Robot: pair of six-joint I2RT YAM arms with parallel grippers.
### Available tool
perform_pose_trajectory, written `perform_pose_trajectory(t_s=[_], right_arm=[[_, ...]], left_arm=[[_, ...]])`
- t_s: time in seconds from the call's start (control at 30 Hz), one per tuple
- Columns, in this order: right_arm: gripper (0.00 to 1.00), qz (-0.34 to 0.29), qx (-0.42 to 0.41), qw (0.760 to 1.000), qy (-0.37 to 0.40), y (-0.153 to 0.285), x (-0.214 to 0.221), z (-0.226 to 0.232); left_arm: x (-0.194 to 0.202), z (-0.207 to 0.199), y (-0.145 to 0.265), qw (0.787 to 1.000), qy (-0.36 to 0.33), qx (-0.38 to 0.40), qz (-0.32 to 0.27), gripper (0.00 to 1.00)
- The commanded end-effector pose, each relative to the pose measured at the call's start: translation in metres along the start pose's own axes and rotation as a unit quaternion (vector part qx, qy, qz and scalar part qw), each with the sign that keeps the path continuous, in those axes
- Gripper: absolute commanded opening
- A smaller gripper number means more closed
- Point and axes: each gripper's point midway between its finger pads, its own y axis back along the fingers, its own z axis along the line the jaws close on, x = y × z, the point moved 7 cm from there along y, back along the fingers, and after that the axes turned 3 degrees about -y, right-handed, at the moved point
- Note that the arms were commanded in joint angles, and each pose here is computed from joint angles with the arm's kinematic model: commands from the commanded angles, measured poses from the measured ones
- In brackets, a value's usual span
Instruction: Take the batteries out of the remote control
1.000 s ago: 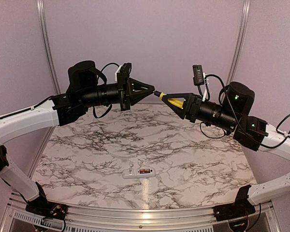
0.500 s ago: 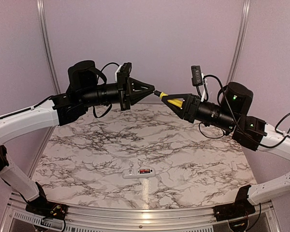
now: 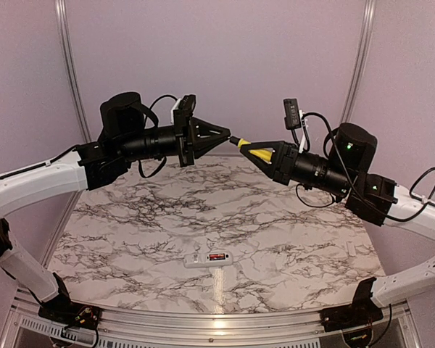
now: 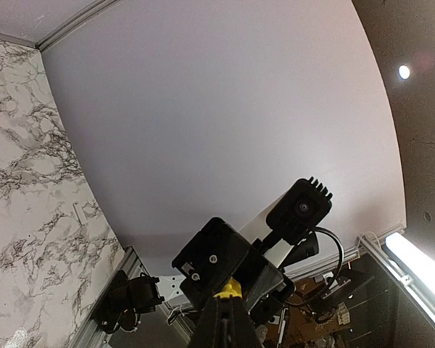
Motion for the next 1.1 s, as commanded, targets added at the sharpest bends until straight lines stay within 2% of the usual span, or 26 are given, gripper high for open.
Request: perform_pose_trajectory(t_s=[0.0, 0.13, 0.37, 0.47, 0.67, 0.87, 1.07], right_arm=[[0.0, -0.018, -0.009, 1.0, 0.001, 0.0, -0.014, 0.008], [0.0, -0.015, -0.004, 1.0, 0.0, 0.001, -0.013, 0.007], [0.0, -0.008, 0.004, 1.0, -0.004, 0.007, -0.012, 0.007], [0.0, -0.001, 0.008, 1.0, -0.008, 0.011, -0.01, 0.007], [0.0, 0.029, 0.007, 0.999, -0.026, 0.018, 0.001, 0.006], [0.0, 0.073, -0.013, 0.996, -0.05, 0.02, 0.012, 0.007], [0.0, 0.105, -0.015, 0.992, -0.073, 0.023, 0.017, 0.007]], left_arm=[[0.0, -0.007, 0.009, 1.0, -0.021, 0.005, -0.01, 0.07], [0.004, -0.003, 0.014, 1.0, -0.026, -0.012, -0.01, 0.28], [0.013, 0.006, 0.035, 0.997, -0.05, -0.064, -0.019, 0.75], [0.016, 0.011, 0.047, 0.994, -0.063, -0.086, -0.025, 0.86], [0.019, 0.018, 0.074, 0.987, -0.097, -0.123, -0.026, 0.96], [0.019, 0.027, 0.097, 0.982, -0.12, -0.141, -0.027, 0.96], [0.022, 0.03, 0.102, 0.979, -0.147, -0.139, -0.015, 0.94]])
